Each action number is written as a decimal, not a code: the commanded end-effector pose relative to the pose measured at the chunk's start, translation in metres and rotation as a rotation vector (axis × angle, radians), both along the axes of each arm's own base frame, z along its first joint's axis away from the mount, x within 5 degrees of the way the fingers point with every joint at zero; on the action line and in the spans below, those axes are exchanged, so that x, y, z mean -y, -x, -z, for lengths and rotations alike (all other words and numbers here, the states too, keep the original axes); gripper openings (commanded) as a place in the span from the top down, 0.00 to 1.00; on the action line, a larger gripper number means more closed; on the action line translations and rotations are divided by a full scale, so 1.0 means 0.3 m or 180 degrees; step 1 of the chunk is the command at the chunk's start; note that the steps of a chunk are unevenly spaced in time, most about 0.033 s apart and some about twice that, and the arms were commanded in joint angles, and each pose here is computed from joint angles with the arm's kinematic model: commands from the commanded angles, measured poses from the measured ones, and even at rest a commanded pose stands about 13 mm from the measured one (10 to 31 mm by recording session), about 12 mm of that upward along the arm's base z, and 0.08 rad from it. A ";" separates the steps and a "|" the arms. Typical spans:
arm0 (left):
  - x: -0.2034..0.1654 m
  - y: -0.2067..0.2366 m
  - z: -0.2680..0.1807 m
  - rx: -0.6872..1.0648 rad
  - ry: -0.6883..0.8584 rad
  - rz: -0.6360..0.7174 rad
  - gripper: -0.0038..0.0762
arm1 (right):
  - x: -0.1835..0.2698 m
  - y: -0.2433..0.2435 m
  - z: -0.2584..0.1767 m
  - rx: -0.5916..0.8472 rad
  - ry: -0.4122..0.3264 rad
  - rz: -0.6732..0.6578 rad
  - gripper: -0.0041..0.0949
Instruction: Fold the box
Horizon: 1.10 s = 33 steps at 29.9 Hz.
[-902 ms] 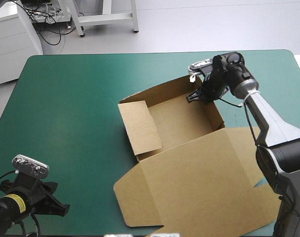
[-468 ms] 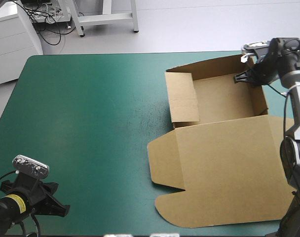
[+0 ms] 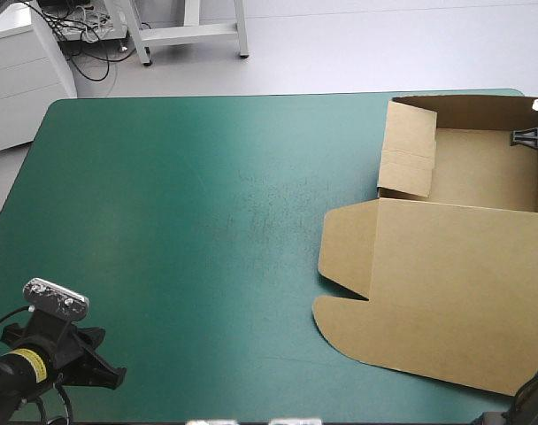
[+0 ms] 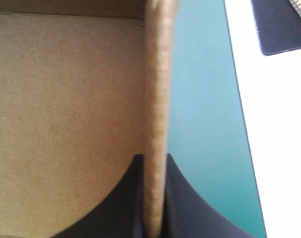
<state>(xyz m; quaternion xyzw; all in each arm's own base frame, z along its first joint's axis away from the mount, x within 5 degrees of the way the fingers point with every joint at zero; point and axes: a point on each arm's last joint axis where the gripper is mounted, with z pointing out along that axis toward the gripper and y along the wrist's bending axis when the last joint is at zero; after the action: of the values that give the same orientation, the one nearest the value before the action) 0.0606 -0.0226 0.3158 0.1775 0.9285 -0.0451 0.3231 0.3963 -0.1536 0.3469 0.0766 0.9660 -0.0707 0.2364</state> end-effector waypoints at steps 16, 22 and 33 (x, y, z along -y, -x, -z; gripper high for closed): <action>0.009 -0.012 -0.032 0.0191 0.0116 0.0018 0.99 | 0.080 0.010 -0.037 0.0224 0.0248 0.0059 0.83; 0.008 -0.012 -0.033 0.0195 0.0110 0.0016 0.99 | 0.087 0.011 -0.043 0.0239 0.0313 0.0121 0.20; 0.009 -0.013 -0.034 0.0211 0.0125 0.0021 0.99 | 0.052 0.107 -0.225 0.0552 0.0461 0.0235 0.20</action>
<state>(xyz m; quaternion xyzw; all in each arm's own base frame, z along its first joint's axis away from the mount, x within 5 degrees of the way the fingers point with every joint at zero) 0.0609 -0.0228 0.3160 0.1775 0.9278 -0.0458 0.3249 0.3895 -0.1776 0.3550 0.0962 0.9579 -0.1177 0.2434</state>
